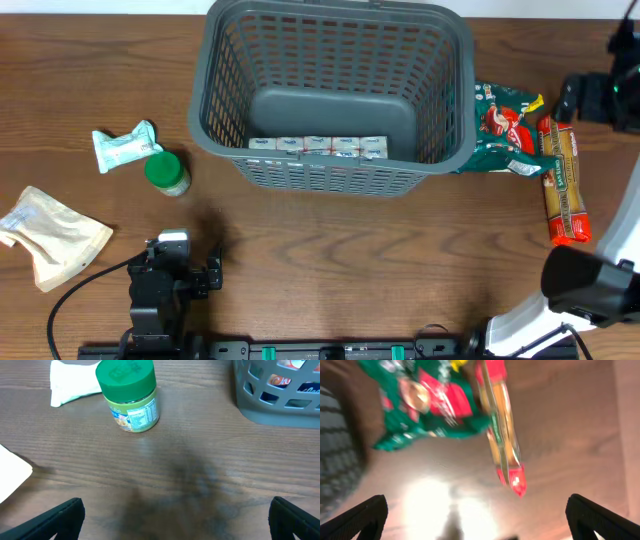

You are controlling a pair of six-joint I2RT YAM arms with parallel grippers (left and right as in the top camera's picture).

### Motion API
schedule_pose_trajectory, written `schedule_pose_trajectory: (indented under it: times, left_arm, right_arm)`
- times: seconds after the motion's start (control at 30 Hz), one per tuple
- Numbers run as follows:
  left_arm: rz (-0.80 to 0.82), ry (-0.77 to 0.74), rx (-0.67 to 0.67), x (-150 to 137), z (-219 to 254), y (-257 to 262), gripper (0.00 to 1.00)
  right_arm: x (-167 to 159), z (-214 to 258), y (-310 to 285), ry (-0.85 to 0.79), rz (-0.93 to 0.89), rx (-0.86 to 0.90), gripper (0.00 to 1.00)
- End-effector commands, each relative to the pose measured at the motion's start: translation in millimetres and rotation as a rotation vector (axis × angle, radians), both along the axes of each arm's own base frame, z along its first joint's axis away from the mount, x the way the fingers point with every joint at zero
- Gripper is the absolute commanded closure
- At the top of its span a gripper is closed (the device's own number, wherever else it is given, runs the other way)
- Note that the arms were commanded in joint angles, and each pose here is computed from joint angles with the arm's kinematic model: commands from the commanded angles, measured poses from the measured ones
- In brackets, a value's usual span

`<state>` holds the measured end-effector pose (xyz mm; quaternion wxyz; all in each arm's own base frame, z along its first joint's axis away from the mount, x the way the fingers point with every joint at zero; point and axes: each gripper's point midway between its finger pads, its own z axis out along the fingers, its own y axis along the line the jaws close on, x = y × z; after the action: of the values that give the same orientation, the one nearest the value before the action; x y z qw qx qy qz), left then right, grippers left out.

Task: Pack container
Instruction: 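Withdraw the right gripper and move it toward the spaghetti packs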

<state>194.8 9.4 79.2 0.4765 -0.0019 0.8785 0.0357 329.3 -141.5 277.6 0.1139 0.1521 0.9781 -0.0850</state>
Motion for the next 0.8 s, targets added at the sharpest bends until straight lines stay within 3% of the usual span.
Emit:
schedule_pose_trajectory:
  times: [0.0, 0.33, 0.53, 0.77]
  left_arm:
    - [0.021, 0.002, 0.018, -0.3, -2.3, 5.0, 0.01]
    - [0.021, 0.002, 0.018, -0.4, -2.4, 5.0, 0.01]
    - [0.021, 0.002, 0.018, -0.4, -2.4, 5.0, 0.01]
    - [0.021, 0.002, 0.018, -0.3, -2.3, 5.0, 0.01]
  right_arm:
    - [-10.1, -28.7, -7.6, 0.067, -0.054, 0.077, 0.01]
    - [-26.2, -137.5, 10.7, 0.203, -0.041, 0.318, 0.01]
    - [-55.6, -203.7, 31.9, 0.301, -0.047, 0.405, 0.01]
    - [-64.5, -228.5, 34.1, 0.307, -0.069, 0.413, 0.01]
